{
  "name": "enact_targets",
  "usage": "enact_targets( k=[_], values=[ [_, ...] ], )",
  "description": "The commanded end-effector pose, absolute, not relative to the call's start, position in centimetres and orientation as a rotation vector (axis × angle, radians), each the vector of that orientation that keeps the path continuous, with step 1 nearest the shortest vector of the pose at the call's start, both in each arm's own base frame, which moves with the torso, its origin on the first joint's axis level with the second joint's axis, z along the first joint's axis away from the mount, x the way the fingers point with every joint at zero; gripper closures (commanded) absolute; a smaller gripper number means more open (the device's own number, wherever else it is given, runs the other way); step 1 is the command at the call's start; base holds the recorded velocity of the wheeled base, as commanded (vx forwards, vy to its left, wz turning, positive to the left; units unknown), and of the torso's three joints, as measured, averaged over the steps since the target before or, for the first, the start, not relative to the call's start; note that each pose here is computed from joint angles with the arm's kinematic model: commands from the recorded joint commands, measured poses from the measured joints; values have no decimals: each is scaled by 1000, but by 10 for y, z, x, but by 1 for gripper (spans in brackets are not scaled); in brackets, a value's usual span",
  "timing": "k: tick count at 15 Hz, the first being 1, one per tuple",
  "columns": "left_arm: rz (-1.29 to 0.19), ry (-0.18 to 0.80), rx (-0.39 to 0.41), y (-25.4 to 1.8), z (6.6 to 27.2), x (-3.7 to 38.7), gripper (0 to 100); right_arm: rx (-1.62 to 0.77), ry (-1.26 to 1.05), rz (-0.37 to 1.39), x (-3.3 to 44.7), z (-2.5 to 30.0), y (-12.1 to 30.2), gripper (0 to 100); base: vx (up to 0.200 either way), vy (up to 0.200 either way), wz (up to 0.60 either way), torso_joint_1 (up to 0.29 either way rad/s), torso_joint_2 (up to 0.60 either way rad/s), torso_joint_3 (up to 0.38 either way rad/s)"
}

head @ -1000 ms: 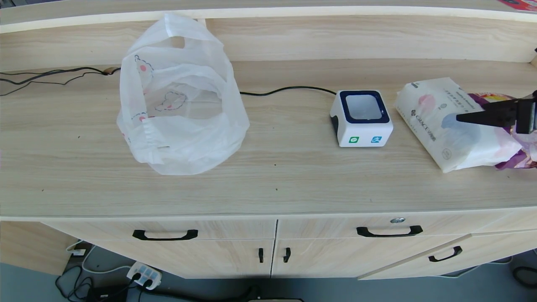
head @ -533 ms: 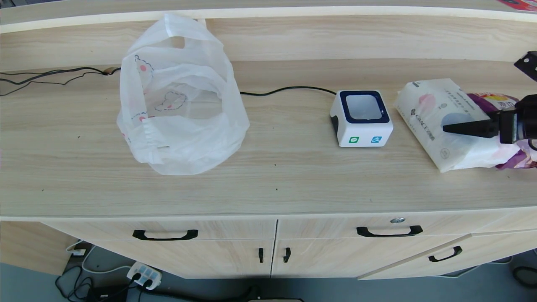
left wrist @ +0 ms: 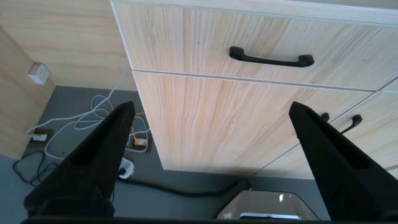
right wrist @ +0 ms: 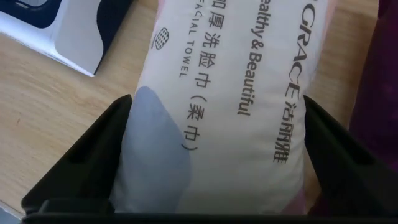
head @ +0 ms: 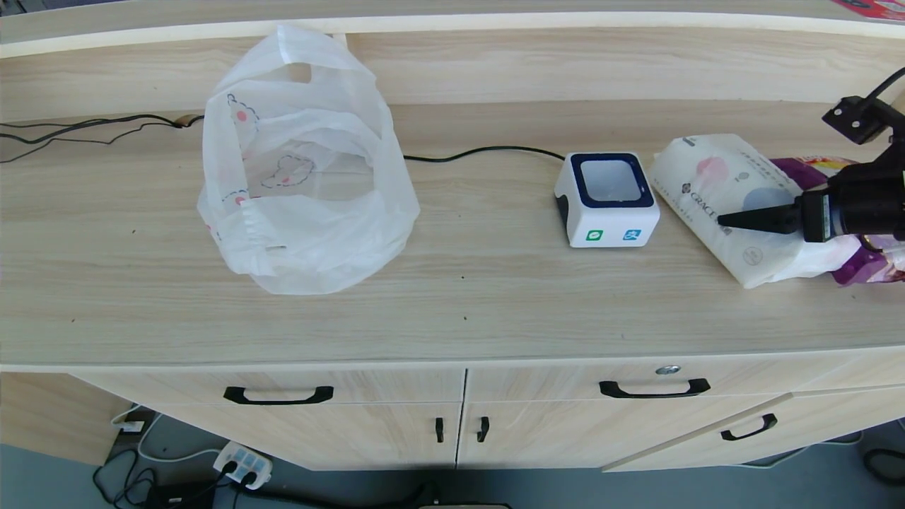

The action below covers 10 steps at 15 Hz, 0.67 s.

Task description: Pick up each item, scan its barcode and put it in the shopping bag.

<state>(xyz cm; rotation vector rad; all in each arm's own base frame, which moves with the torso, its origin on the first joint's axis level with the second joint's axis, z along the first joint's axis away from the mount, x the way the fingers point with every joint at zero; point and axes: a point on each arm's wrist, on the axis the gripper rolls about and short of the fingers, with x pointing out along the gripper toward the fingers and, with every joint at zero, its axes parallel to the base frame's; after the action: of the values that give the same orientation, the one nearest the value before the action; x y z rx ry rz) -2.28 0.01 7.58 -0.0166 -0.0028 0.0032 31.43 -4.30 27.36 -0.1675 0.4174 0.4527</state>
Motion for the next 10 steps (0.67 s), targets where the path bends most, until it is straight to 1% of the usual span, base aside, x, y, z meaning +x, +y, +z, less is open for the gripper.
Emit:
enact_targets(
  k=[1,2,10],
  values=[
    [5,-3,-15,0,76,-23,0,-165,442,459,323,266,-40,0,0,0,0,0,0,0],
    [3,-3,-17,0,76,-23,0,-164,445,457,322,266,-40,100,0,0,0,0,0,0],
    [3,-3,-17,0,76,-23,0,-189,383,450,321,275,-39,100,0,0,0,0,0,0]
  ],
)
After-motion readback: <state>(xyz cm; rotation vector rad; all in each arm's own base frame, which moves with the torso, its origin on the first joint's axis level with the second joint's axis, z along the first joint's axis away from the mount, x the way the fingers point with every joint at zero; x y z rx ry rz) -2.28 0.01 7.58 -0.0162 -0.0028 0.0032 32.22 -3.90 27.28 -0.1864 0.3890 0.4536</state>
